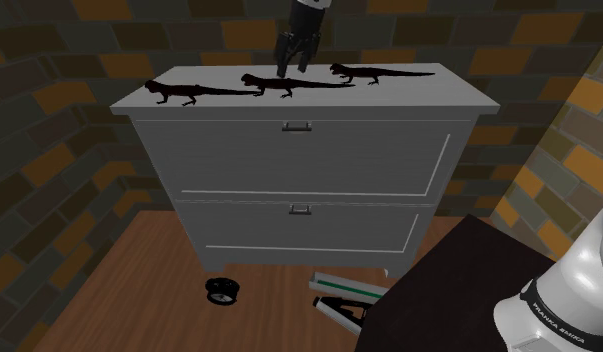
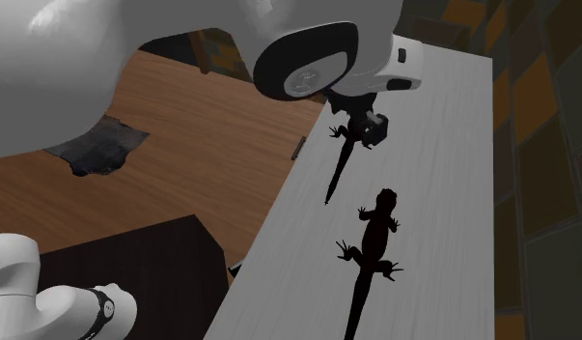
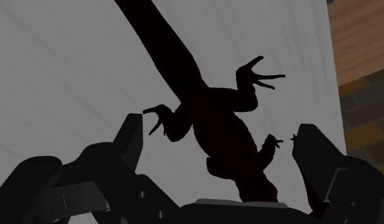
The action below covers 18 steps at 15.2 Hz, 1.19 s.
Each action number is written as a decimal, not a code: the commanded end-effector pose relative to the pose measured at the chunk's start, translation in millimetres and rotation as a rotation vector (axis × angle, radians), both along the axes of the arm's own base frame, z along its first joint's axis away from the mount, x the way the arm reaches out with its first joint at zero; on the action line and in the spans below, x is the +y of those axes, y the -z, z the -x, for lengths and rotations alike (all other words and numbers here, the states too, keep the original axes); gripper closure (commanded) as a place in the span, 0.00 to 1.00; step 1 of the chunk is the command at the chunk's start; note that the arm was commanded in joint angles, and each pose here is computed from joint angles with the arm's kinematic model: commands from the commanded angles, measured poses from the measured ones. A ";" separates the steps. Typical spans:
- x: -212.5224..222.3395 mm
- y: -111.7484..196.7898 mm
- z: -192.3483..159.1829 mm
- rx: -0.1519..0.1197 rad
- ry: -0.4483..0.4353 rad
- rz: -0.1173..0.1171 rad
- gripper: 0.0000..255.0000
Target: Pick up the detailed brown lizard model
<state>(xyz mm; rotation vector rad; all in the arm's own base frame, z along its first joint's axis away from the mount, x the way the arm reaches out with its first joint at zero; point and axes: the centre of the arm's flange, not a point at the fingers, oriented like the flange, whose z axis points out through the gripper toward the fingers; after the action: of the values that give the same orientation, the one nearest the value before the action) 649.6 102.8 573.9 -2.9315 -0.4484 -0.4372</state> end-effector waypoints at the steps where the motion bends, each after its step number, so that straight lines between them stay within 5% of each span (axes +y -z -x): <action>1: 0.4 9.8 0.0 -0.001 0.000 0.000 0.00; 5: 0.4 23.4 0.1 -0.001 0.000 0.000 0.00; 6: 0.0 23.8 -0.2 -0.001 0.000 0.000 1.00; 18: 0.4 7.5 0.0 -0.001 0.000 0.000 1.00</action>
<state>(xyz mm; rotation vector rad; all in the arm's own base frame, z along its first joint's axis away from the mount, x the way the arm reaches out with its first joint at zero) 649.9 103.9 561.6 -2.9312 -0.4488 -0.4385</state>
